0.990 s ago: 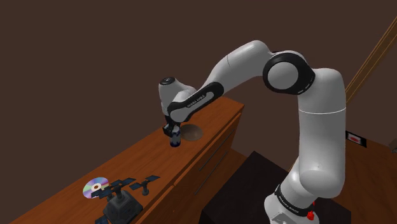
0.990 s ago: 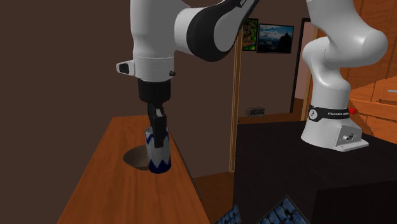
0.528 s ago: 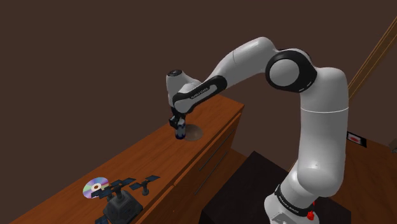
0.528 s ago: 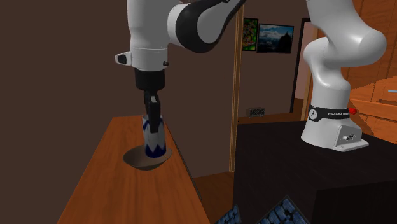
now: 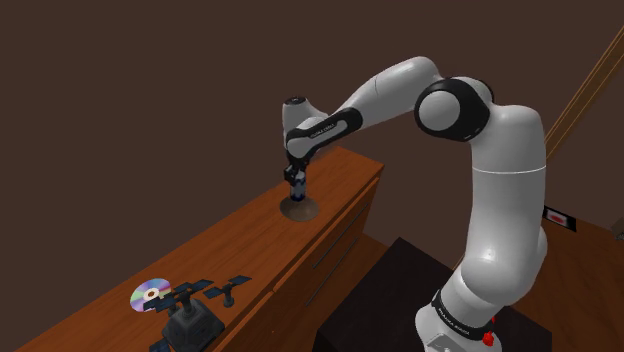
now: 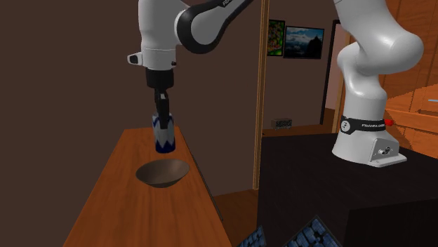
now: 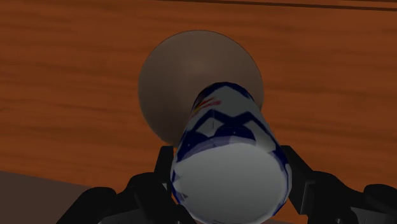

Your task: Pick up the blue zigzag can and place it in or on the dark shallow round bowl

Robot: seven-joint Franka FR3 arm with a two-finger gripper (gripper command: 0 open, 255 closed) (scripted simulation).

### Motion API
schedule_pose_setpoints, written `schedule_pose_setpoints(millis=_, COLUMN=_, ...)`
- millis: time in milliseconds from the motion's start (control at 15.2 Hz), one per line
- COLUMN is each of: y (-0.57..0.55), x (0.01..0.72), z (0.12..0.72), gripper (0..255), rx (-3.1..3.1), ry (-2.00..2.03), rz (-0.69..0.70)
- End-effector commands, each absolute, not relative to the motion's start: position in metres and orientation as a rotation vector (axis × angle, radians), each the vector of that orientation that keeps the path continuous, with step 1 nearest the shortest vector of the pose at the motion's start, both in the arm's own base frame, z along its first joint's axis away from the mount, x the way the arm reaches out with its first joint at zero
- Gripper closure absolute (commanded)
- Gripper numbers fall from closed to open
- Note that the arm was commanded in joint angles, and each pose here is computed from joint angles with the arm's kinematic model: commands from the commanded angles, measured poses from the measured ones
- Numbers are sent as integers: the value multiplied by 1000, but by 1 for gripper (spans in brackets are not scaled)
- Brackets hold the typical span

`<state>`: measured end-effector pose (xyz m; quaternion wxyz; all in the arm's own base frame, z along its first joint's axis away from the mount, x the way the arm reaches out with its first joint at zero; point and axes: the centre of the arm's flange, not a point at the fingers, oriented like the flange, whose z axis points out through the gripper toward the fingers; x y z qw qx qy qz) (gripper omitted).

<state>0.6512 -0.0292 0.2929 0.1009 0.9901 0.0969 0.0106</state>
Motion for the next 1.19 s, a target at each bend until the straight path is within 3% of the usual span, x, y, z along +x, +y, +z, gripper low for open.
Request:
schedule_pose_setpoints(millis=0, y=-54, x=657, z=297, gripper=255, rx=2925, ry=289, rz=31)
schedule_pose_setpoints(millis=1122, y=-80, x=663, z=223, gripper=255, rx=2925, ry=289, rz=31)
